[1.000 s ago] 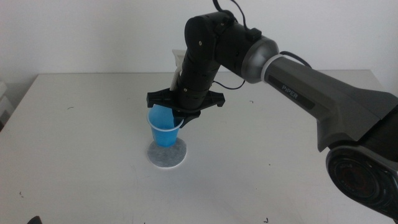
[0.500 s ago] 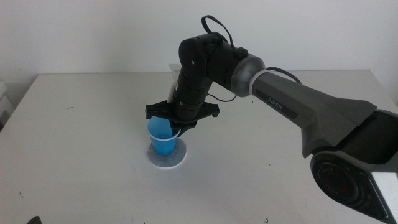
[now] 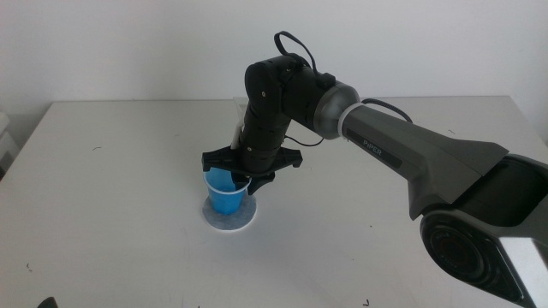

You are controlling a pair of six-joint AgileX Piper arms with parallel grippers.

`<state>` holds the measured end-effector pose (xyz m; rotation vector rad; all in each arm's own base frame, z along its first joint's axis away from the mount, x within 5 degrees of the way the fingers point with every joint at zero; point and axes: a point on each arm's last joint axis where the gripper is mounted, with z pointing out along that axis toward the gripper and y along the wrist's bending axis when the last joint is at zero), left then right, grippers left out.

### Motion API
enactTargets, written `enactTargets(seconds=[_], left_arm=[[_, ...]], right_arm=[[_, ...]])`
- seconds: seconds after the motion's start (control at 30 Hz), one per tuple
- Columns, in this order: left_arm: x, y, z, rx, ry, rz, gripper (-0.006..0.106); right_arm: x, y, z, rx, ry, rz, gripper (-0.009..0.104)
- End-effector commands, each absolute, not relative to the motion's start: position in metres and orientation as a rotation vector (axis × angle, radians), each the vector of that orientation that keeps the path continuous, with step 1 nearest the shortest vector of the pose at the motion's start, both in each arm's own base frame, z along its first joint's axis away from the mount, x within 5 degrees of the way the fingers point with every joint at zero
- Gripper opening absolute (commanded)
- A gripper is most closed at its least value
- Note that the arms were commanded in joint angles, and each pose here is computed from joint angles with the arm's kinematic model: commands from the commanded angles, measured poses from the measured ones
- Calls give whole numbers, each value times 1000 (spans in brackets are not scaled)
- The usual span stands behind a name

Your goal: Place an empty cup on a cup mat.

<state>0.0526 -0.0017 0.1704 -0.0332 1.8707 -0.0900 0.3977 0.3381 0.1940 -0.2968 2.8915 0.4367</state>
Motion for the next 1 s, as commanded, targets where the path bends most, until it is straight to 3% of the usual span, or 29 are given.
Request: enactTargets(seconds=[0.0,0.13,0.3,0.5,0.63,0.97], left_arm=[[53,-2,179,-37,1786,-102,105],[53,-2,179,-37,1786,-102,105],[53,-2,179,-37,1786,-102,105],[53,-2,179,-37,1786,-102,105],[53,-2,179,-37,1786,-102,105],[53,-2,179,-37,1786,-102,105]], right_arm=[[394,336,236,-300,2798,497,24],[394,334,244,-299,2776,498,42],[389,324,281,-304,2684,480,59],[378,306,332,-295,2583,490,61],[364,287,372,-293,2507,434,61],[326,204,479,-253,2264,416,66]])
